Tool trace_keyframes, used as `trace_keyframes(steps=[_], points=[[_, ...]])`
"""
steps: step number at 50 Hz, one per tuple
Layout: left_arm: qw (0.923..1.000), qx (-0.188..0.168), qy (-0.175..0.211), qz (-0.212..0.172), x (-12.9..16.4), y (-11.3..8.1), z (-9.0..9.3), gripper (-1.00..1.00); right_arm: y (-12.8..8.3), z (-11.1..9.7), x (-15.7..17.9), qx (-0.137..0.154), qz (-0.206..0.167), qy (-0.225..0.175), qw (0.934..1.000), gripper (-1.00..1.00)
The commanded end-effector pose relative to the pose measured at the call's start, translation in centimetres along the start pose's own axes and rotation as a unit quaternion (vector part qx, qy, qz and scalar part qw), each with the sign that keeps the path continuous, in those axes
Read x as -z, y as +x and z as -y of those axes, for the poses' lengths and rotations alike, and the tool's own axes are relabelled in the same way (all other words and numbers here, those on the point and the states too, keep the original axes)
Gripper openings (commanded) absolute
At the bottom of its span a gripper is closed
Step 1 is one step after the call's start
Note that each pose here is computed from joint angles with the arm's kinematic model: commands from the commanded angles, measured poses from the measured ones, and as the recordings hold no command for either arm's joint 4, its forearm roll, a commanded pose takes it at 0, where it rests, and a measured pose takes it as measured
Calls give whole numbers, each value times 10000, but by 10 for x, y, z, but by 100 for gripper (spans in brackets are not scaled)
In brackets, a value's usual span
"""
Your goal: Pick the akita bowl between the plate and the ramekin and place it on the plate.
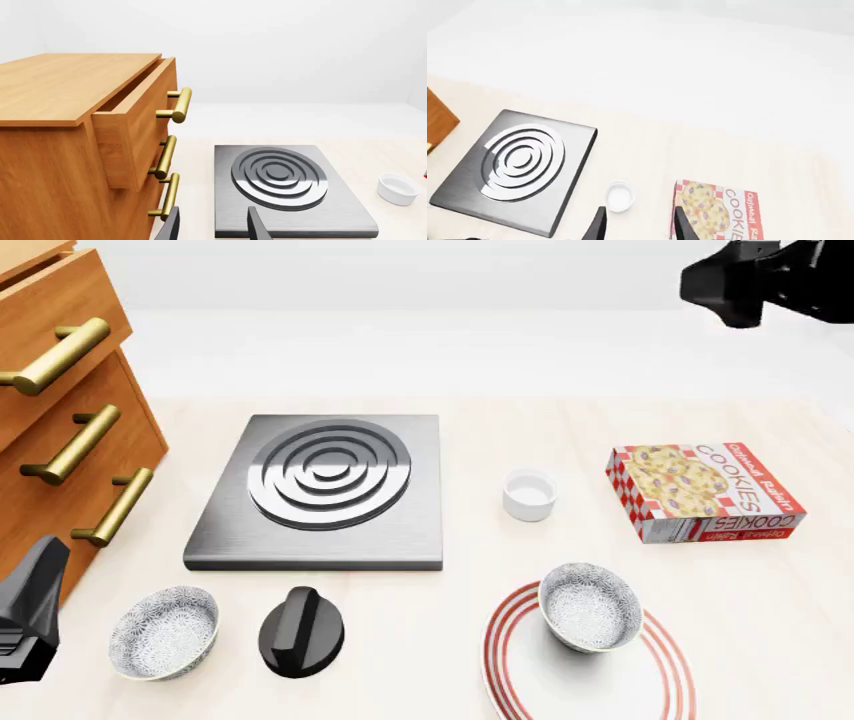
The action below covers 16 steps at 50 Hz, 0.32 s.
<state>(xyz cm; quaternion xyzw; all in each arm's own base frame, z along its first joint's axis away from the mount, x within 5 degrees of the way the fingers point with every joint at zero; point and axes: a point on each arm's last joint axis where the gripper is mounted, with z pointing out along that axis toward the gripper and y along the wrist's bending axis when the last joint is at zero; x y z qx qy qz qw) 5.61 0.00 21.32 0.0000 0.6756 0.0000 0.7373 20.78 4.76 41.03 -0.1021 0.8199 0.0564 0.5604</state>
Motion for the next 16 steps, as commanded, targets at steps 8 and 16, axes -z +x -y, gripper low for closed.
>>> trace_keyframes(steps=[8, 16], points=[[10000, 0, 0, 0, 0, 0, 0, 100, -32, -1, 71, 41, 3850, 34, 9229, 100], [10000, 0, 0, 0, 0, 0, 0, 100, 29, -39, -10, 997, 4665, -216, 8786, 100]])
